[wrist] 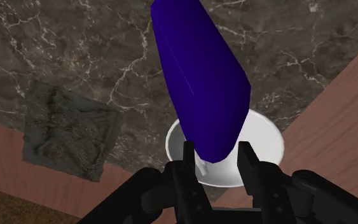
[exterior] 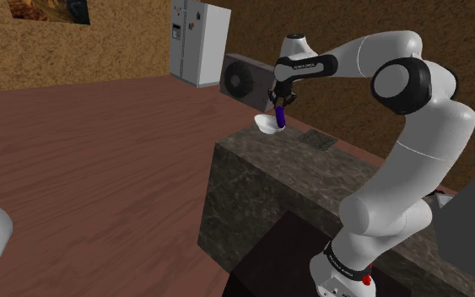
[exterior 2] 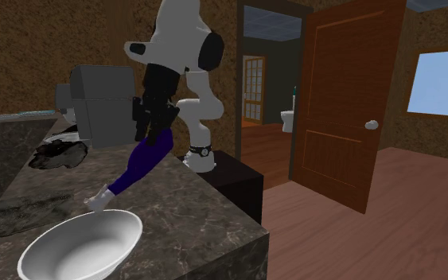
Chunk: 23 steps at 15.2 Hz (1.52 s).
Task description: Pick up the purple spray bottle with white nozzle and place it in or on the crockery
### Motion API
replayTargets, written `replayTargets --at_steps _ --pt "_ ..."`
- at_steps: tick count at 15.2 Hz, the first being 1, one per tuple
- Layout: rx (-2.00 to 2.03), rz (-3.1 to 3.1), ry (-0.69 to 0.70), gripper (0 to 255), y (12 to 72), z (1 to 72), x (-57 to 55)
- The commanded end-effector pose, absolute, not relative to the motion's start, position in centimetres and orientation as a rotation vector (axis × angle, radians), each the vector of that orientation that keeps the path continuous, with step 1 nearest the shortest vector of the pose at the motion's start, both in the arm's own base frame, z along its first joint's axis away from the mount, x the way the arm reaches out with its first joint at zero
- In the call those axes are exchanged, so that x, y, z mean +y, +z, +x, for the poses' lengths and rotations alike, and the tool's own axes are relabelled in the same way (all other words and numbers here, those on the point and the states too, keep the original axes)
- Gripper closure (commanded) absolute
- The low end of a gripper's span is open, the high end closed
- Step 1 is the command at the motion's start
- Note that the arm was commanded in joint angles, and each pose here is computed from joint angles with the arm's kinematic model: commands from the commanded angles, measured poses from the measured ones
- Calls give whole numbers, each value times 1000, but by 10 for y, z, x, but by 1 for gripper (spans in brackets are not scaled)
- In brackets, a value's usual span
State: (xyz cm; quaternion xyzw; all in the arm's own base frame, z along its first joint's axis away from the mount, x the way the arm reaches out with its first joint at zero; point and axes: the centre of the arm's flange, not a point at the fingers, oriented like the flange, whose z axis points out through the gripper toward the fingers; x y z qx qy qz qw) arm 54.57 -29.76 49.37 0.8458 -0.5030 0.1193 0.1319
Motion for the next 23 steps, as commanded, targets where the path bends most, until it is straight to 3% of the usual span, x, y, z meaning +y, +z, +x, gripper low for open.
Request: replayTargets --at_steps 1,7,17,23 --pt "-1460 2454 347 255 492 566 -316" --pt "-1460 2454 347 255 488 625 -371" --pt "-1460 2454 347 255 437 625 -371" --pt "-1460 2454 347 255 437 625 -371"
